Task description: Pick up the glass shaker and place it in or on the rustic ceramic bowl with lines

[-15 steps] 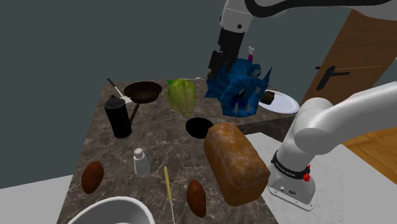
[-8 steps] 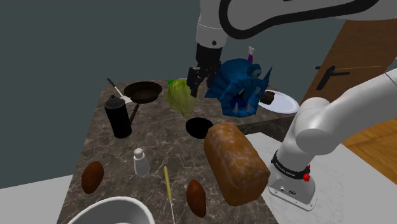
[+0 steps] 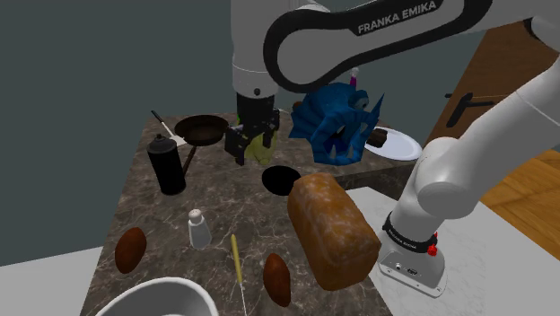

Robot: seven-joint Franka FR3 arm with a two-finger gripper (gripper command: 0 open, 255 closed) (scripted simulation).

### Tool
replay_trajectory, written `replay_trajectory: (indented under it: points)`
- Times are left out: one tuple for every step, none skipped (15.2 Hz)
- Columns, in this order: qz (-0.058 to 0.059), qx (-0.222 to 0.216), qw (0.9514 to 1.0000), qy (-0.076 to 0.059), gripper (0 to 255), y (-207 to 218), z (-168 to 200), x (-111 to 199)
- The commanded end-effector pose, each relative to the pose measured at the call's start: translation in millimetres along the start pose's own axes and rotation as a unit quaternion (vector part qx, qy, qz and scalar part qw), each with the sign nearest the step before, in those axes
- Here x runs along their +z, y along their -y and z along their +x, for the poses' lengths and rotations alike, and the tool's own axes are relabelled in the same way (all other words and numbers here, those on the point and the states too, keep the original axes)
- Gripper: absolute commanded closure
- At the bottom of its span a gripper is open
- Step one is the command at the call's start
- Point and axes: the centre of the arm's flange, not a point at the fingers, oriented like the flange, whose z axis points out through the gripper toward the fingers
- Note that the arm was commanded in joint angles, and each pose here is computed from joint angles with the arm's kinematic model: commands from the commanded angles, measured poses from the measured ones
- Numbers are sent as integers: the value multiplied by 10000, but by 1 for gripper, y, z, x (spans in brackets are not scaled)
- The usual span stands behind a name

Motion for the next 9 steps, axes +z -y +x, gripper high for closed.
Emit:
replay_trajectory:
  points:
    - [-44,-3,10000,24,0,27,7,13]
    - [-71,-6,10000,36,0,39,10,19]
    - [-97,-10,9999,48,0,51,13,25]
    - [-123,-14,9999,60,0,64,15,31]
    - [-149,-17,9999,73,0,76,18,37]
    - [-175,-21,9998,85,0,88,21,43]
    - [-201,-25,9997,97,0,100,24,49]
    - [-227,-28,9997,109,0,113,26,56]
    - [-253,-32,9996,121,0,125,29,62]
